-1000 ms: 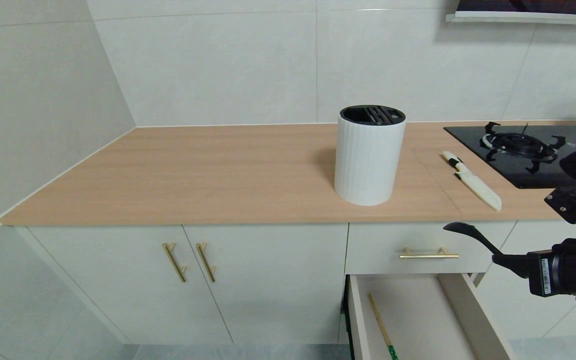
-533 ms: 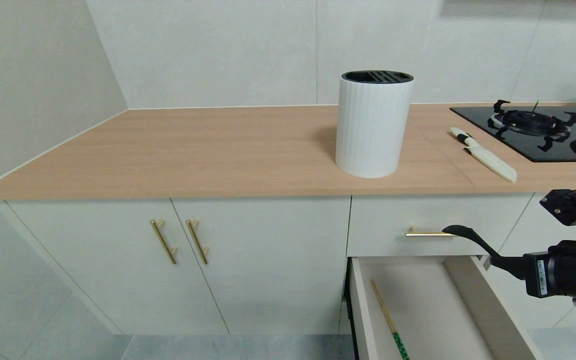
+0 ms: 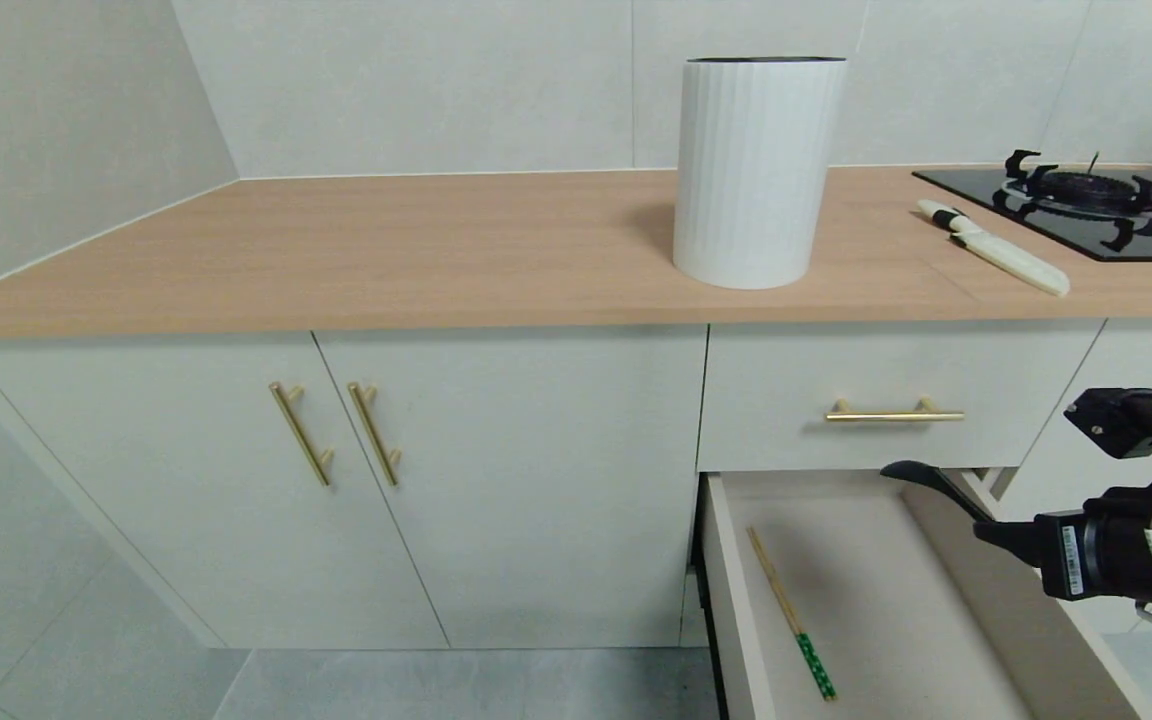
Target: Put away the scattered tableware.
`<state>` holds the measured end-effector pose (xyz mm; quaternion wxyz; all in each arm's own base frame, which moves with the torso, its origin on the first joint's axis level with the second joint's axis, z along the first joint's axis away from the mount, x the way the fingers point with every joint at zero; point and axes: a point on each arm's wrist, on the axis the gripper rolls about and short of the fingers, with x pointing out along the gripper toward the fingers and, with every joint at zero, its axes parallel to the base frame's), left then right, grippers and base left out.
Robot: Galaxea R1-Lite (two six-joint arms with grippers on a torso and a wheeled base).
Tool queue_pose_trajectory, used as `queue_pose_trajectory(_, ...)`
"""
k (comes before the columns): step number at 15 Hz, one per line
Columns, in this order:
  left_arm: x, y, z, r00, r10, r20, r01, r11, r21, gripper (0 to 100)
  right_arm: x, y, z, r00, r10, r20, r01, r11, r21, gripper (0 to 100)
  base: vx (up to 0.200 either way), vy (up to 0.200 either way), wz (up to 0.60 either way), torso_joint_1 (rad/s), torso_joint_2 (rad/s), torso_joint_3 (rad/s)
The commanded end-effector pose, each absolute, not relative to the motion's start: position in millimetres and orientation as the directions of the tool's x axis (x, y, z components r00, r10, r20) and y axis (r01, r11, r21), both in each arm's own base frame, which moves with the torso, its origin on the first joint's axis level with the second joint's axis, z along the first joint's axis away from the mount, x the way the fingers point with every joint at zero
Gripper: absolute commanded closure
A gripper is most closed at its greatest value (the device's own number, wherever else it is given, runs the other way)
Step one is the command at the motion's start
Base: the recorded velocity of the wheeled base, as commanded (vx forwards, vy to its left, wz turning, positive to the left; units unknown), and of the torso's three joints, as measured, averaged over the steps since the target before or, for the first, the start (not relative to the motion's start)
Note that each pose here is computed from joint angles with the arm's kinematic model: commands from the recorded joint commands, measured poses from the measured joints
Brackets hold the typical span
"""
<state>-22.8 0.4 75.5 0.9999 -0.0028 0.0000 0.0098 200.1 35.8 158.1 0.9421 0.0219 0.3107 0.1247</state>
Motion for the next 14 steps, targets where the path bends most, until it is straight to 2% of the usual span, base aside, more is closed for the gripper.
queue_pose_trajectory(1, -23, 0, 75, 1.0, 0.02, 0.0, -0.02, 1.0, -0.006, 0, 201, 36, 156, 0.77, 0.249, -0.588, -0.221, 0.968, 0.12, 100, 0.0, 0.0, 0.0, -0.139, 0.45, 0.31)
queue_pose_trajectory(5, -23, 0, 75, 1.0, 0.02, 0.0, -0.02, 1.0, -0.006, 0, 202, 36, 155, 0.766, 0.248, -0.593, -0.22, 0.968, 0.12, 100, 0.0, 0.0, 0.0, -0.098, 0.37, 0.271)
queue_pose_trajectory(10, -23, 0, 75, 1.0, 0.02, 0.0, -0.02, 1.0, -0.006, 0, 203, 36, 152, 0.759, 0.247, -0.602, -0.219, 0.968, 0.121, 100, 0.0, 0.0, 0.0, -0.009, 0.04, 0.026)
queue_pose_trajectory(14, -23, 0, 75, 1.0, 0.02, 0.0, -0.02, 1.0, -0.006, 0, 217, 39, 133, 0.71, 0.237, -0.663, -0.207, 0.97, 0.125, 100, 0.0, 0.0, 0.0, 0.0, 0.0, 0.0)
